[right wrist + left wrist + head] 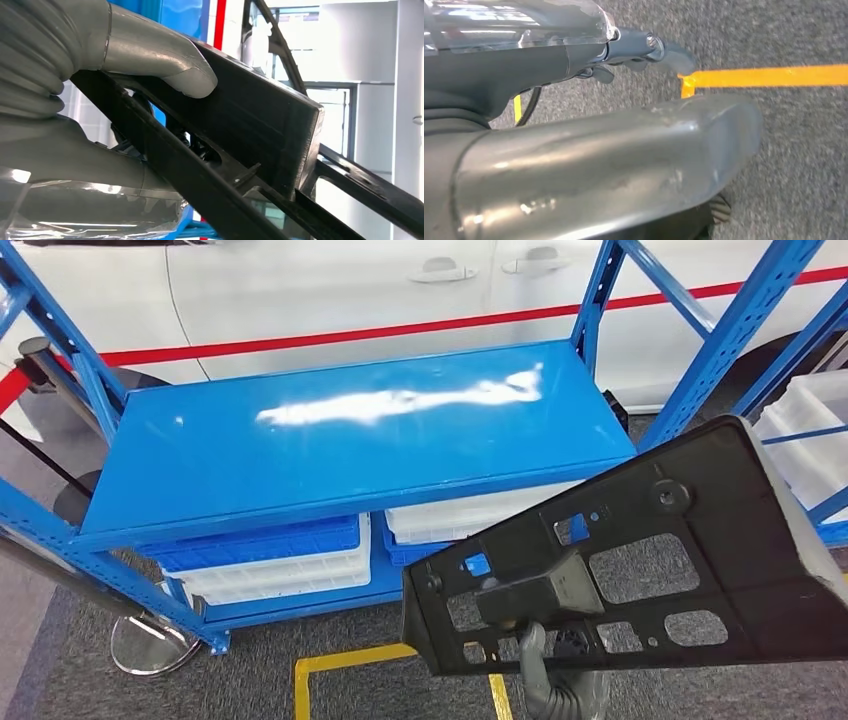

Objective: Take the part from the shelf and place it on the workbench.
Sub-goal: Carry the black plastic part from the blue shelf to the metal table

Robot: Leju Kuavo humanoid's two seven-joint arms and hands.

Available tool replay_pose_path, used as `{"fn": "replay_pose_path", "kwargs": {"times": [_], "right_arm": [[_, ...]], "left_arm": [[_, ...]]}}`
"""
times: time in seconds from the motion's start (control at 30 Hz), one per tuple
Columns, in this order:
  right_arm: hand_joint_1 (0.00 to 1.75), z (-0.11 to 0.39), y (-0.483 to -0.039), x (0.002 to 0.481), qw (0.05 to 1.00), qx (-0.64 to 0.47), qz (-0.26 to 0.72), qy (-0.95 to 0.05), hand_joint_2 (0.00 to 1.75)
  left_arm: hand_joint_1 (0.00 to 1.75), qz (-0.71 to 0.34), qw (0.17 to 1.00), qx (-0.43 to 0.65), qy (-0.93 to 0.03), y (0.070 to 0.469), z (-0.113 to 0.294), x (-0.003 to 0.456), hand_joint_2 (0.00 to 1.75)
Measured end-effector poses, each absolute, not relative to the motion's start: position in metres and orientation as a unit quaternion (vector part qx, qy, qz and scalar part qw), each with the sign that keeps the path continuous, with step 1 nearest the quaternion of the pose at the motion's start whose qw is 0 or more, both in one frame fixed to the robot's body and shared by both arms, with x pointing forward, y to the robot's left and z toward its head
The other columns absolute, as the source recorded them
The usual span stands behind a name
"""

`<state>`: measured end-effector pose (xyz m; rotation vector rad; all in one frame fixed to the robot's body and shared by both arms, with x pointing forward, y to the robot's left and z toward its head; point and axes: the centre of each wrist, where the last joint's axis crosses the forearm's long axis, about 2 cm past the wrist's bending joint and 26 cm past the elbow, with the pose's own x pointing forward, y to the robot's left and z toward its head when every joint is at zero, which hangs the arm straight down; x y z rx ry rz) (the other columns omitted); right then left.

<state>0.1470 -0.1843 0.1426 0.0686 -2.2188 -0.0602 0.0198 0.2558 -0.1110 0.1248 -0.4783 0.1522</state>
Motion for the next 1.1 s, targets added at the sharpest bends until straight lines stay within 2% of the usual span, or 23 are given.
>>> {"fn": "replay_pose_path", "kwargs": {"times": [1.1], "right_arm": [[1.75, 0.1365, -0.1881, 0.139, 0.469, 0.053, -0.043, -0.881, 1.75]], "left_arm": [[0.0, 0.068, 0.968, 0.062, -0.234, 0.2582, -0.1109, 0.0205, 0.0]]}}
